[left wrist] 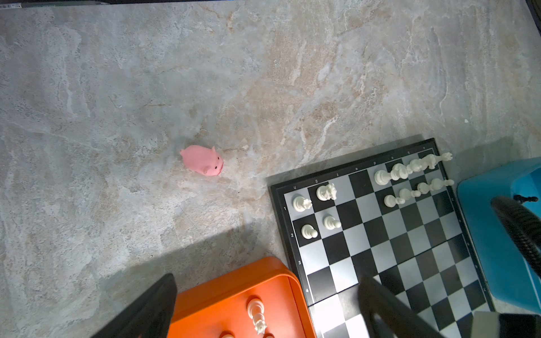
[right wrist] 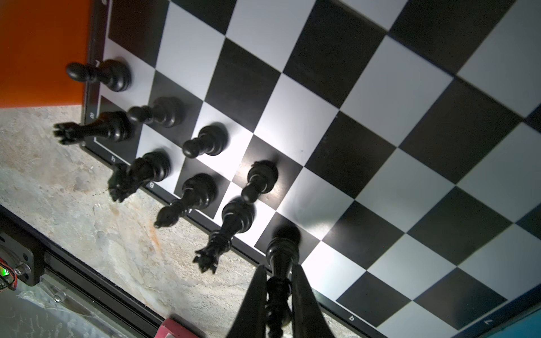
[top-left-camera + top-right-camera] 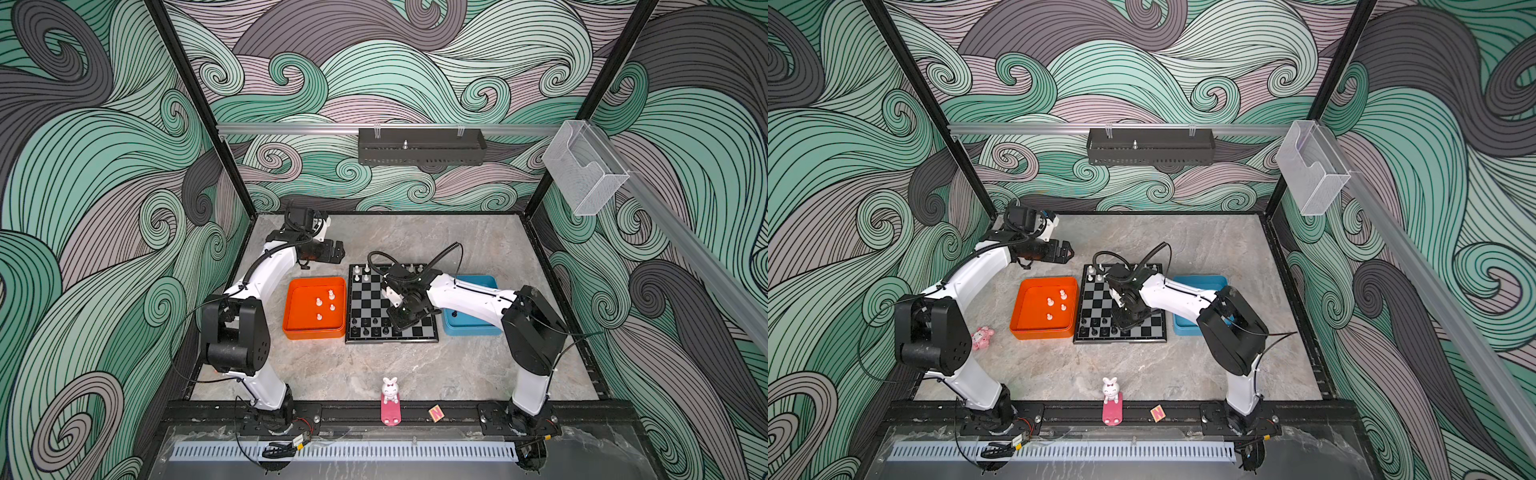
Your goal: Set up the chess pieces on the board
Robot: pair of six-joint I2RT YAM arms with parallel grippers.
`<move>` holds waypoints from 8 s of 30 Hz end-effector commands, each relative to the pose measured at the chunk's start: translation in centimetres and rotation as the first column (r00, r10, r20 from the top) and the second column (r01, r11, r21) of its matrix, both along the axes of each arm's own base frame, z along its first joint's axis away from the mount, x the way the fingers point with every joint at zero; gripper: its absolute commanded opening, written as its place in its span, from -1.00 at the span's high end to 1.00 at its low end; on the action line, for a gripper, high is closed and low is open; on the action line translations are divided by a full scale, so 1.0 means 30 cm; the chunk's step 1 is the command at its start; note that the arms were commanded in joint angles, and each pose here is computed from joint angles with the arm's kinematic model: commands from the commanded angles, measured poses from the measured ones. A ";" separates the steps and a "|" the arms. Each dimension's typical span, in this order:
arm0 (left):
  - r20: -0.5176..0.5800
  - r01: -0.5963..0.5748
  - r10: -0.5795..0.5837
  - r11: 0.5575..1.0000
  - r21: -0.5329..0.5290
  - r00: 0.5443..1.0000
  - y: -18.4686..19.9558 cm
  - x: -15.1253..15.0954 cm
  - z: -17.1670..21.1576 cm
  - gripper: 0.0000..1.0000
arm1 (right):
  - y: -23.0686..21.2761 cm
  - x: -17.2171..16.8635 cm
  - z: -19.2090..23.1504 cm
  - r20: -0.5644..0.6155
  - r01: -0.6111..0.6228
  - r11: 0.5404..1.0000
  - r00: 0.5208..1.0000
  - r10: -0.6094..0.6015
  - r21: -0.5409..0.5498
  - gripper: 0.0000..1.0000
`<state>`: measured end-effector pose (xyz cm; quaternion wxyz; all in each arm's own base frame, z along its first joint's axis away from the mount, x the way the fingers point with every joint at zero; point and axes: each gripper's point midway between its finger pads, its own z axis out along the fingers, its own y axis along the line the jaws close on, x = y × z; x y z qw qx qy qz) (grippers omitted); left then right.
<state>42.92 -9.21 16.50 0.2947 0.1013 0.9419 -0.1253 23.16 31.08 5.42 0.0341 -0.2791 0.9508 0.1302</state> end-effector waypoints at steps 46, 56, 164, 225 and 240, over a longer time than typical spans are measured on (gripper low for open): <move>0.000 0.006 -0.006 1.000 0.013 1.000 -0.008 -0.010 0.009 -0.97 | -0.003 0.032 0.073 0.069 0.032 0.999 0.997 -0.033 0.014 0.24; 0.004 -0.020 0.020 1.000 0.017 1.000 0.002 -0.006 0.013 -0.97 | -0.036 0.080 0.149 0.098 0.084 0.995 0.991 -0.090 0.062 0.07; -0.428 -0.255 0.359 0.925 0.281 0.830 0.018 -0.212 -0.388 0.77 | -0.453 0.368 0.175 0.116 0.373 0.913 0.912 -0.394 0.166 -0.91; -0.269 0.046 0.006 0.982 0.184 0.963 -0.586 0.115 -0.286 0.76 | -0.554 0.415 0.174 0.090 0.454 0.866 0.873 -0.479 0.210 -0.91; -0.286 0.053 -0.001 0.983 0.177 0.958 -0.600 0.117 -0.326 0.75 | -0.563 0.415 0.159 0.076 0.462 0.862 0.871 -0.485 0.207 -0.91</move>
